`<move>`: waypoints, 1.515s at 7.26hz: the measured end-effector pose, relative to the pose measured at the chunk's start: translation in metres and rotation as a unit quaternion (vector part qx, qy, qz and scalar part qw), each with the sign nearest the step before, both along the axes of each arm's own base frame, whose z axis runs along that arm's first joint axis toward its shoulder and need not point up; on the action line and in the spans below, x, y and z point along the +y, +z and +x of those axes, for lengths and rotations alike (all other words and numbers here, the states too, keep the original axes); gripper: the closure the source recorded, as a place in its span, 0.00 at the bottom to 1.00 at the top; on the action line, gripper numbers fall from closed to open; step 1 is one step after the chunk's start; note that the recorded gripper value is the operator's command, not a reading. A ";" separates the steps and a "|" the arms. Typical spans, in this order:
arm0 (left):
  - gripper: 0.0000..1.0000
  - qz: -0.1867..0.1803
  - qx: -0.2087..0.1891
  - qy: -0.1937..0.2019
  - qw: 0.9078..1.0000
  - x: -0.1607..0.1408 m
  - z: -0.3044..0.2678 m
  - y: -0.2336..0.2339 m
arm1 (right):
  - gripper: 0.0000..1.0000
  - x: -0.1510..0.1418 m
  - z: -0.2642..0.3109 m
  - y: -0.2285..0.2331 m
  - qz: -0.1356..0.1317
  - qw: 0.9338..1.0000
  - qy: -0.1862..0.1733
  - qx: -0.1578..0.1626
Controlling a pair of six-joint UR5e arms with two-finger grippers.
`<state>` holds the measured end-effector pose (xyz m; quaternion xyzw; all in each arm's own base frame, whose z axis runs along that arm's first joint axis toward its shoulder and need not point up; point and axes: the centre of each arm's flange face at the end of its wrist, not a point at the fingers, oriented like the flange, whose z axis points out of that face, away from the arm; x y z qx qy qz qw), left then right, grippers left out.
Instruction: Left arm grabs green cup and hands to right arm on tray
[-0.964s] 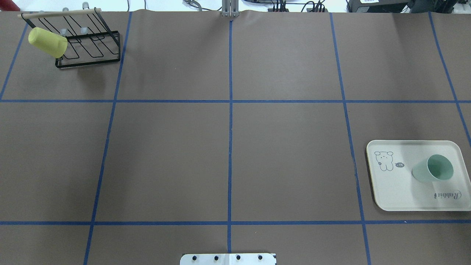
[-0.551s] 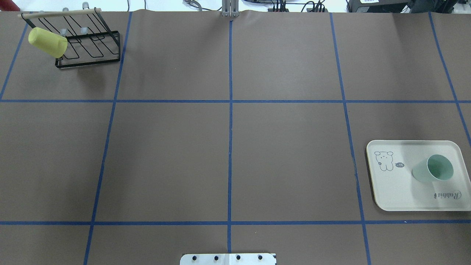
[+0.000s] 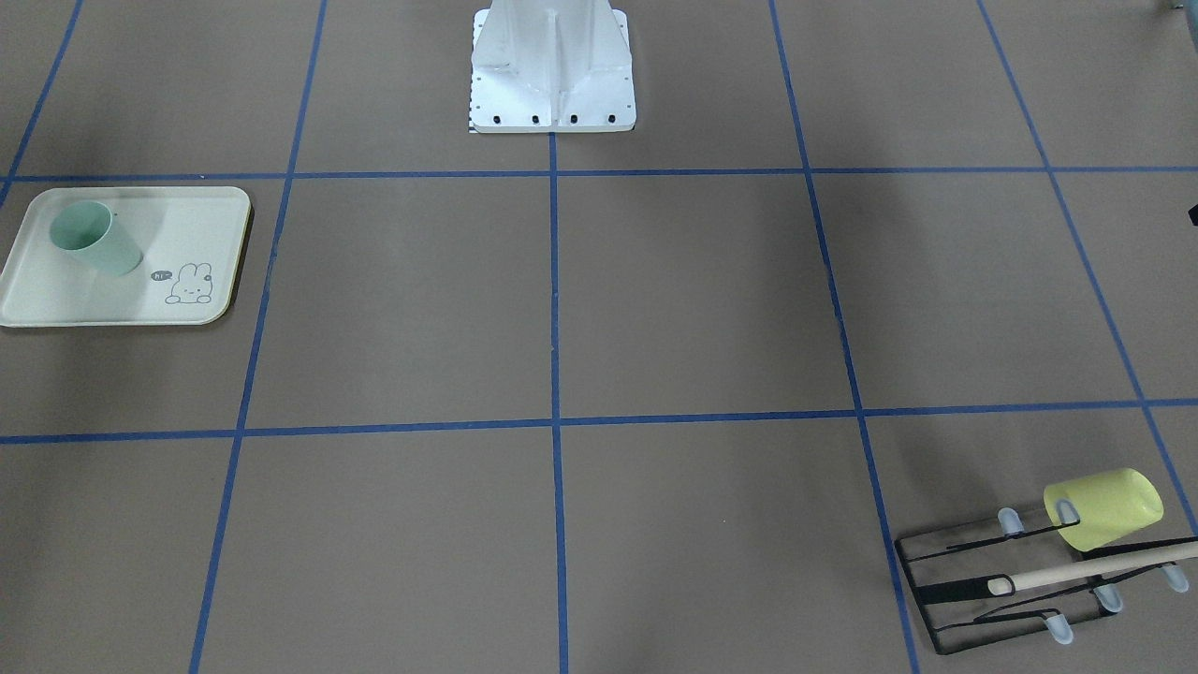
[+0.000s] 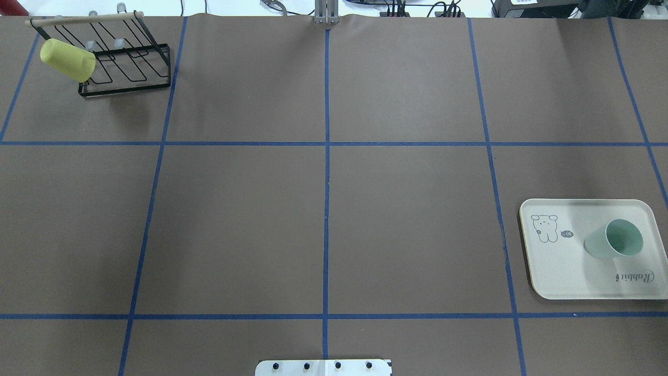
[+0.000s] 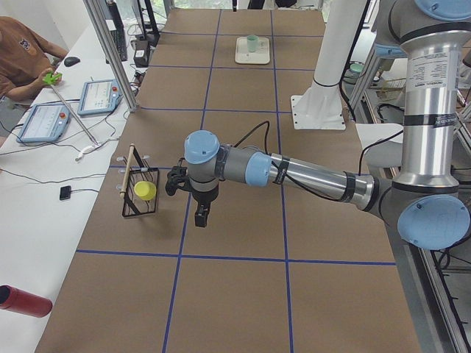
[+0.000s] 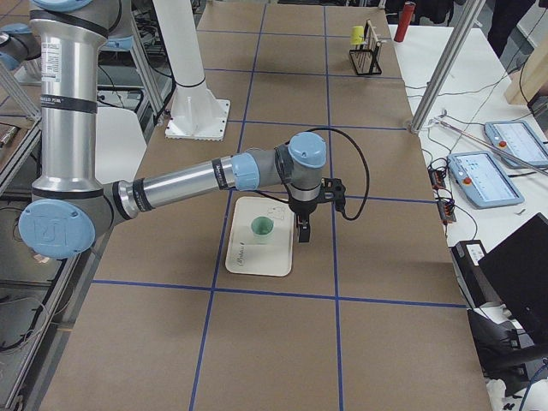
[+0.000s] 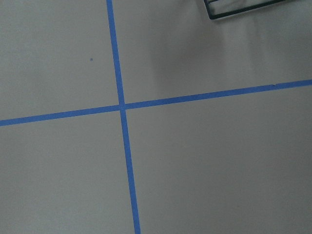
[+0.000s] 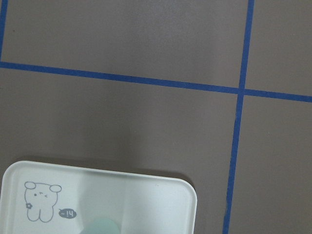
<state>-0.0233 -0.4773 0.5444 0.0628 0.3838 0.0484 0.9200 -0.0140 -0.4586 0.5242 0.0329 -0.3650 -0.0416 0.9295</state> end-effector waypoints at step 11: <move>0.00 0.000 -0.001 0.000 1.000 0.002 0.001 0.002 | 0.00 0.000 0.000 -0.017 0.018 1.000 0.001 -0.003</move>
